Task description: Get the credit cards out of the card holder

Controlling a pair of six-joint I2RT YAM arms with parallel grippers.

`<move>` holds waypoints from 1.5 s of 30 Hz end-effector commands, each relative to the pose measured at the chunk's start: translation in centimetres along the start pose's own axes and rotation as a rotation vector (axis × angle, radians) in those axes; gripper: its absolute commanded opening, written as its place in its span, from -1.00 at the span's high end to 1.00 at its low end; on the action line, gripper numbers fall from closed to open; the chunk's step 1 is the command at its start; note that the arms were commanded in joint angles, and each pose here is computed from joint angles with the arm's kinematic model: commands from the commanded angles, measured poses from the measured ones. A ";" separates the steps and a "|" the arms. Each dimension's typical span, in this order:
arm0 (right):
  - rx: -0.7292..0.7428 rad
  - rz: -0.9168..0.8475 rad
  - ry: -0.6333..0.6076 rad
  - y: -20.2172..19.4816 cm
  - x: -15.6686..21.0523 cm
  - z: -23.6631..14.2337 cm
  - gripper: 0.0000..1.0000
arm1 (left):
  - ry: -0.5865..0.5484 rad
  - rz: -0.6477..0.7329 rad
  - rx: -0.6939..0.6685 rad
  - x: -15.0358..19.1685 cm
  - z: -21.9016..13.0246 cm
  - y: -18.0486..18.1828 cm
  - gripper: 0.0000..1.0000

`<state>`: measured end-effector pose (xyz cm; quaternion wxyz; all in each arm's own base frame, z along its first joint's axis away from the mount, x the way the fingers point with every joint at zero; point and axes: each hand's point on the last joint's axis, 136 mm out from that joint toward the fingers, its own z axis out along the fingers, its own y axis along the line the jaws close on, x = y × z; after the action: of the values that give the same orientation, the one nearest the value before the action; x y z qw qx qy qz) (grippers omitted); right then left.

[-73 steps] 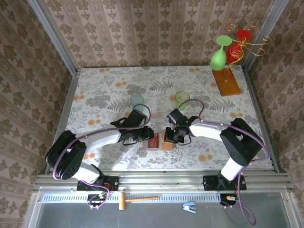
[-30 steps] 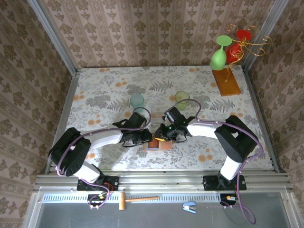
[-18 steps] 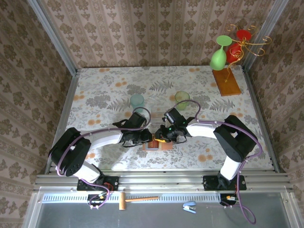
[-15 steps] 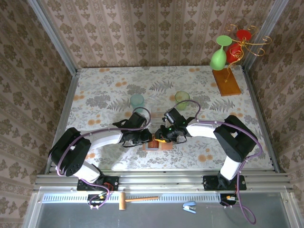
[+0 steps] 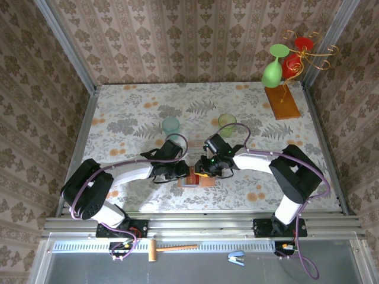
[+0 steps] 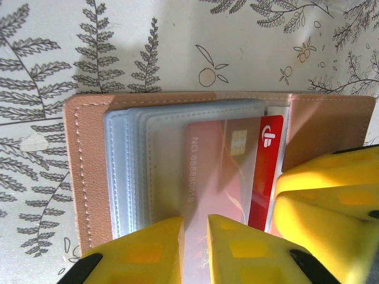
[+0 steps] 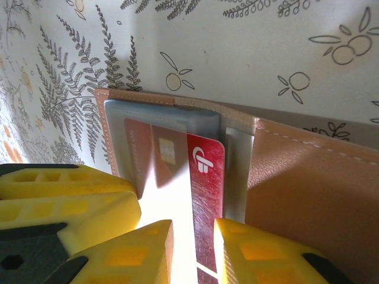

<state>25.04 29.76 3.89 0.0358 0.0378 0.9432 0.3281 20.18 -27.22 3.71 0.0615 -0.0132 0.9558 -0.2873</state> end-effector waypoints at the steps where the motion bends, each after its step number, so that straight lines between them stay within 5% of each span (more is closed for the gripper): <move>1: 0.000 -0.031 -0.027 0.6 -0.2 -1.1 0.52 | 0.004 -0.018 -0.022 0.2 -0.1 0.4 0.63; 12: -0.086 -0.029 0.025 1.5 0.6 -0.2 0.57 | -0.018 -0.009 -0.022 -0.2 -0.7 0.1 0.64; 45: 0.040 -0.021 0.007 -0.8 0.2 0.1 0.55 | -0.003 -0.027 -0.026 0.4 -0.2 0.8 0.63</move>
<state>24.67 29.78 3.01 0.0255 0.0292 0.9445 0.3261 20.23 -26.92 3.63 0.0629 -0.0215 0.9575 -0.2808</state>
